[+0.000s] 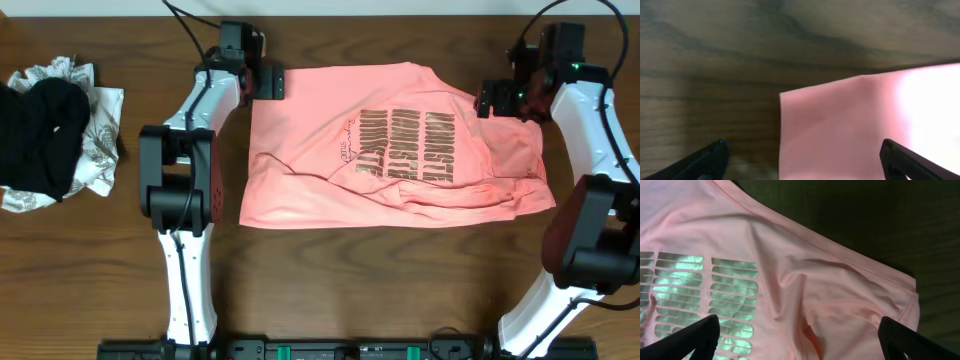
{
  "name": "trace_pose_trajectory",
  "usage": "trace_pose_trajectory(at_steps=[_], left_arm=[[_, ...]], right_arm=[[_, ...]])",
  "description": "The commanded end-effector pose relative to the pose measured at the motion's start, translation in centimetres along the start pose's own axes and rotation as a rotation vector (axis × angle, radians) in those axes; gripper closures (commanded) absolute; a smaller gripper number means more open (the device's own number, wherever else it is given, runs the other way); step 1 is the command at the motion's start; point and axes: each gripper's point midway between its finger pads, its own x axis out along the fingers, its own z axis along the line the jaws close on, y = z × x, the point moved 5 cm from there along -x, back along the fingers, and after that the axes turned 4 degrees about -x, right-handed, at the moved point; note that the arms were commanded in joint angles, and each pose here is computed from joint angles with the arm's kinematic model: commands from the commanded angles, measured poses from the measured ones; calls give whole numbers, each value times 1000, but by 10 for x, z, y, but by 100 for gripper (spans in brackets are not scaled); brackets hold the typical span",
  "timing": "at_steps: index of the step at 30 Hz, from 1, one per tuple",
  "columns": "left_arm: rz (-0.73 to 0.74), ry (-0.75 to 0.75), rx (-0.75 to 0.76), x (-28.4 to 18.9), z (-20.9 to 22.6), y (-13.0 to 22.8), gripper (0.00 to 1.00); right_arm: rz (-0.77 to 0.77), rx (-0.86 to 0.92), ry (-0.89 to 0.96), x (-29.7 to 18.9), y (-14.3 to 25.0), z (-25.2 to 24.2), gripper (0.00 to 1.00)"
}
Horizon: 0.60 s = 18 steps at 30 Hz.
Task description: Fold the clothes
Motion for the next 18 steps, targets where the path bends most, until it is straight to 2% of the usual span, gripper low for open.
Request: trace_pose_trajectory(at_steps=[1,14,18], left_arm=[[10,11,20,7,0,2,5],[34,10,28,8,-1,7,24],[37,18,78,8,-9,9,26]], right_arm=[[13,-9,36,3,2,-1,1],[3,-10,37,3,0,-2,1],[-1,-2,38,3,-1,-2,1]])
